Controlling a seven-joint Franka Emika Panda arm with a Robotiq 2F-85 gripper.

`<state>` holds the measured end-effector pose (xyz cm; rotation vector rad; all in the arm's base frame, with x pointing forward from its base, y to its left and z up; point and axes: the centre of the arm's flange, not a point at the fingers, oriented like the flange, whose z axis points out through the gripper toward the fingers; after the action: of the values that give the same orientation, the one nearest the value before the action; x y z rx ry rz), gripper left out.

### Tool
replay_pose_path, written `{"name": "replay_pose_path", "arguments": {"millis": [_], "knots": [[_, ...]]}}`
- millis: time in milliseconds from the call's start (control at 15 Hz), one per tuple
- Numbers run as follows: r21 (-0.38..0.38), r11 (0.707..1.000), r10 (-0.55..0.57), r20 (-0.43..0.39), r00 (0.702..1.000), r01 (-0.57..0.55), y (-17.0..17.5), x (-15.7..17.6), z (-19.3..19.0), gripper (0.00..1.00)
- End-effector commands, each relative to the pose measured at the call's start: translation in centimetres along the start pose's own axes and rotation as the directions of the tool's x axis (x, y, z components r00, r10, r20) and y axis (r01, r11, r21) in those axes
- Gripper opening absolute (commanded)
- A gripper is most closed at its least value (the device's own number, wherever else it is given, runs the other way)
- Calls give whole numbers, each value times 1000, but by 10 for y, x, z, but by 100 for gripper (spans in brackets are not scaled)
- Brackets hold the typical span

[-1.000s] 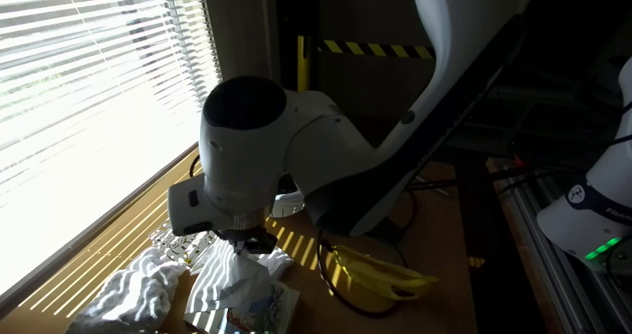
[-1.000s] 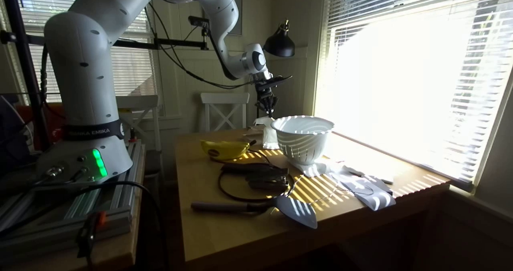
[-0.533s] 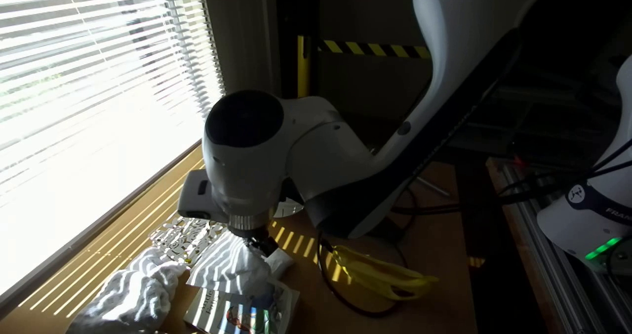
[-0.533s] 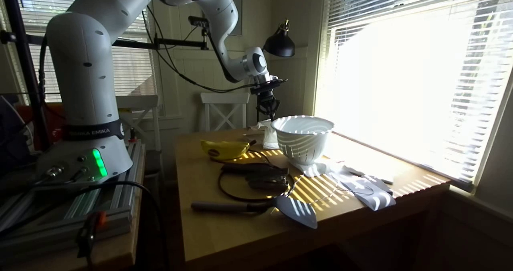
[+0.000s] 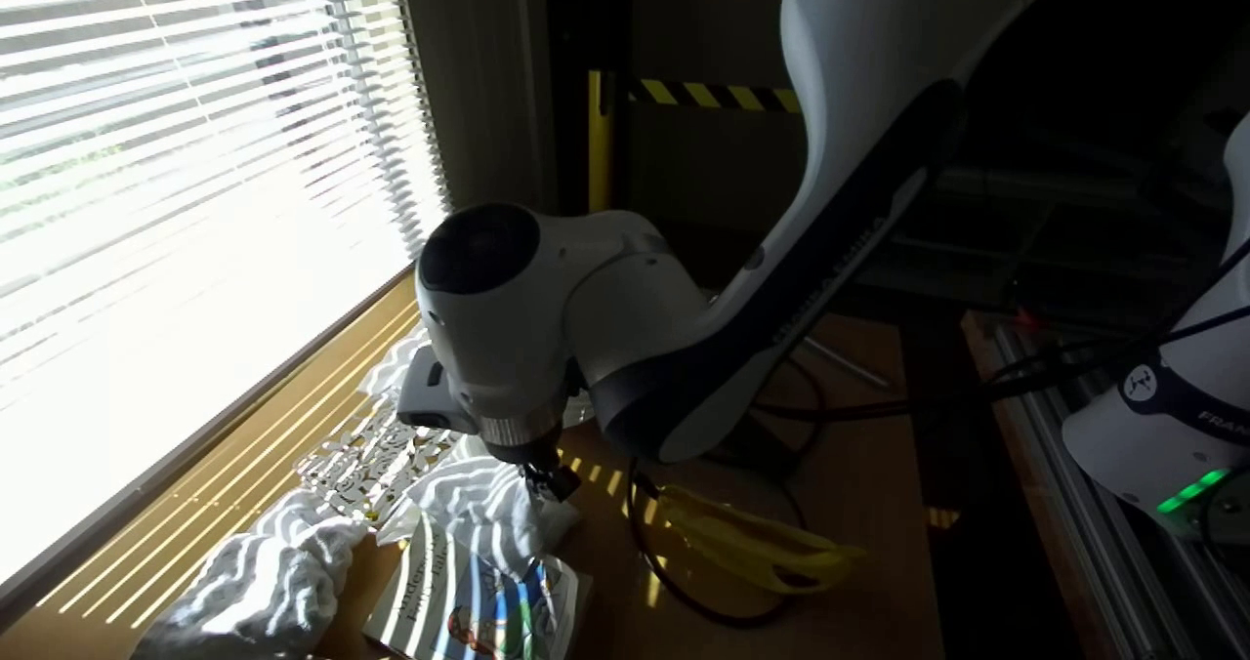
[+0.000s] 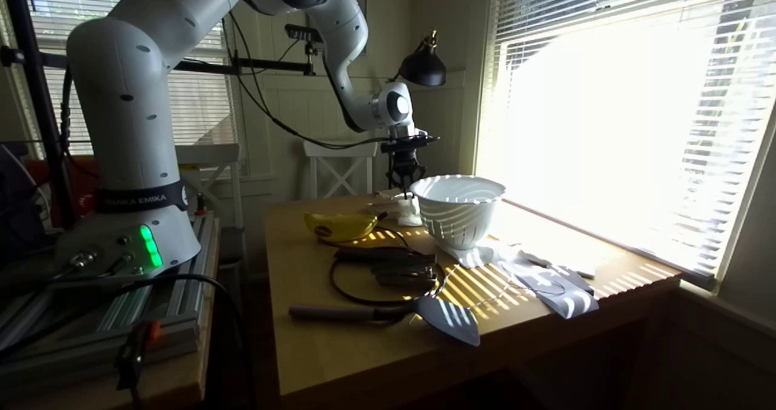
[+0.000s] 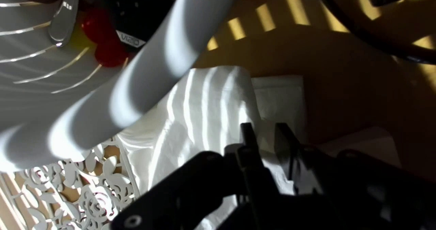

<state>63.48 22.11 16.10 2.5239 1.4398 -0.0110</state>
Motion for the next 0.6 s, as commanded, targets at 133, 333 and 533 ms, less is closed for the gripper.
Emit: {"name": "replay_pose_path", "arguments": {"millis": [133, 333, 533], "knots": [[-18, 992, -121, 51, 991, 122, 4, 12, -24, 68], [-76, 982, -166, 91, 982, 173, 3, 17, -58, 88], [-160, 967, -185, 91, 978, 198, -2, 13, -97, 100]]}}
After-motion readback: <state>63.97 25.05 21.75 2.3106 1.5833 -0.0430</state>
